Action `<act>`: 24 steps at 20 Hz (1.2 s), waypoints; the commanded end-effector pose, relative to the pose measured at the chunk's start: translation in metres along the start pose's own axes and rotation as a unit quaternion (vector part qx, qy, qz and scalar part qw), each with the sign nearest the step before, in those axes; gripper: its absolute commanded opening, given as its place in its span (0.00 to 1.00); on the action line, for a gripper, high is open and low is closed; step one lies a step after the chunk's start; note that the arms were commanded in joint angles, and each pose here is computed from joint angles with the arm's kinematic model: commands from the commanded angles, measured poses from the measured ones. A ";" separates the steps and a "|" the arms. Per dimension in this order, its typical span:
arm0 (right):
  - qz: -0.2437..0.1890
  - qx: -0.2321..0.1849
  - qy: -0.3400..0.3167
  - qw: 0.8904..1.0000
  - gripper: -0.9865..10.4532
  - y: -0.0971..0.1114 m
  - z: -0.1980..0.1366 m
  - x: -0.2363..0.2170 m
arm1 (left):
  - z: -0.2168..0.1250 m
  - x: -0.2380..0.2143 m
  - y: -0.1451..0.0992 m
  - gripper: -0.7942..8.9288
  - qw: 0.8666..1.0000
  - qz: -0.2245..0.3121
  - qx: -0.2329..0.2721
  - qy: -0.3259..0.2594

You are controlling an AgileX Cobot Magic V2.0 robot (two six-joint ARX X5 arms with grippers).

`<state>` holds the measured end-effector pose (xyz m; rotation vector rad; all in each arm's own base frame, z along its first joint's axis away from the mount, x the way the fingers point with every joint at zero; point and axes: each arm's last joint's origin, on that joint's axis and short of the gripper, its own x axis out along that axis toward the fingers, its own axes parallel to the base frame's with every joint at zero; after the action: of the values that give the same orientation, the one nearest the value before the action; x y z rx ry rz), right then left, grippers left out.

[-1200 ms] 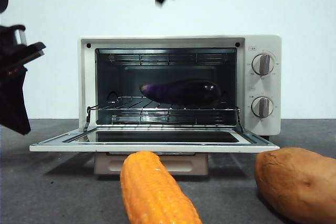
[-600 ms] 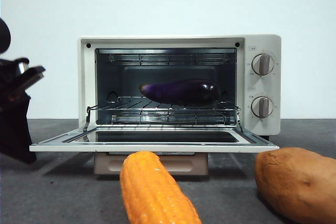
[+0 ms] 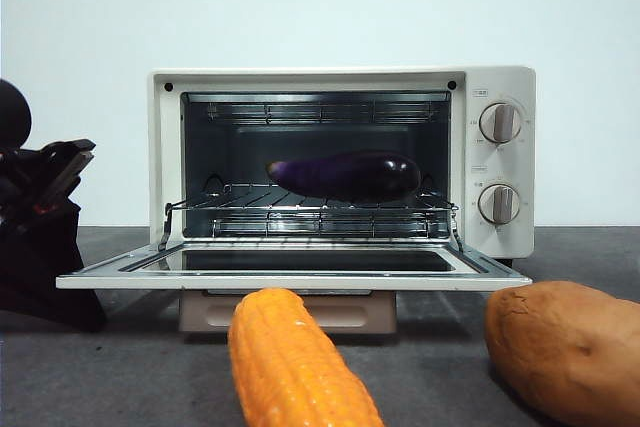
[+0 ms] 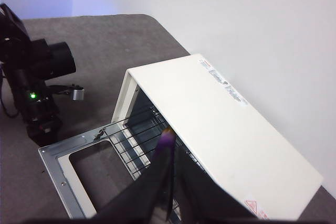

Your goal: Take the eggplant from the table,put the eggplant in the oven

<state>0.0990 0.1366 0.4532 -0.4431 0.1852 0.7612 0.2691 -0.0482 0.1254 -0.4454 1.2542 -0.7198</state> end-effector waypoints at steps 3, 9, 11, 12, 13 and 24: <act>0.003 0.016 -0.011 1.000 0.09 -0.001 0.002 -0.010 | 0.003 0.006 0.008 0.09 0.999 -0.054 0.007 -0.001; 0.005 0.027 -0.004 1.000 0.09 -0.003 -0.002 -0.020 | 0.005 0.001 0.010 0.09 0.993 -0.113 0.021 -0.020; 0.007 0.033 0.004 0.999 0.09 -0.003 -0.005 -0.023 | 0.007 -0.001 0.011 0.09 0.990 -0.132 0.024 -0.029; 0.008 0.037 0.010 0.999 0.09 -0.003 -0.006 -0.025 | 0.008 -0.002 0.011 0.09 0.989 -0.140 0.026 -0.033; 0.011 0.040 0.017 0.999 0.09 -0.003 -0.008 -0.025 | 0.009 -0.004 0.012 0.09 0.987 -0.151 0.030 -0.040; 0.058 0.080 0.112 0.989 0.09 0.006 -0.029 -0.020 | 0.052 -0.046 0.011 0.09 0.960 -0.256 0.029 -0.108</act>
<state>0.0800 0.1113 0.4316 -0.3938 0.4628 0.7940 0.3035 -0.0133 0.1535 -0.7668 0.9336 -1.0873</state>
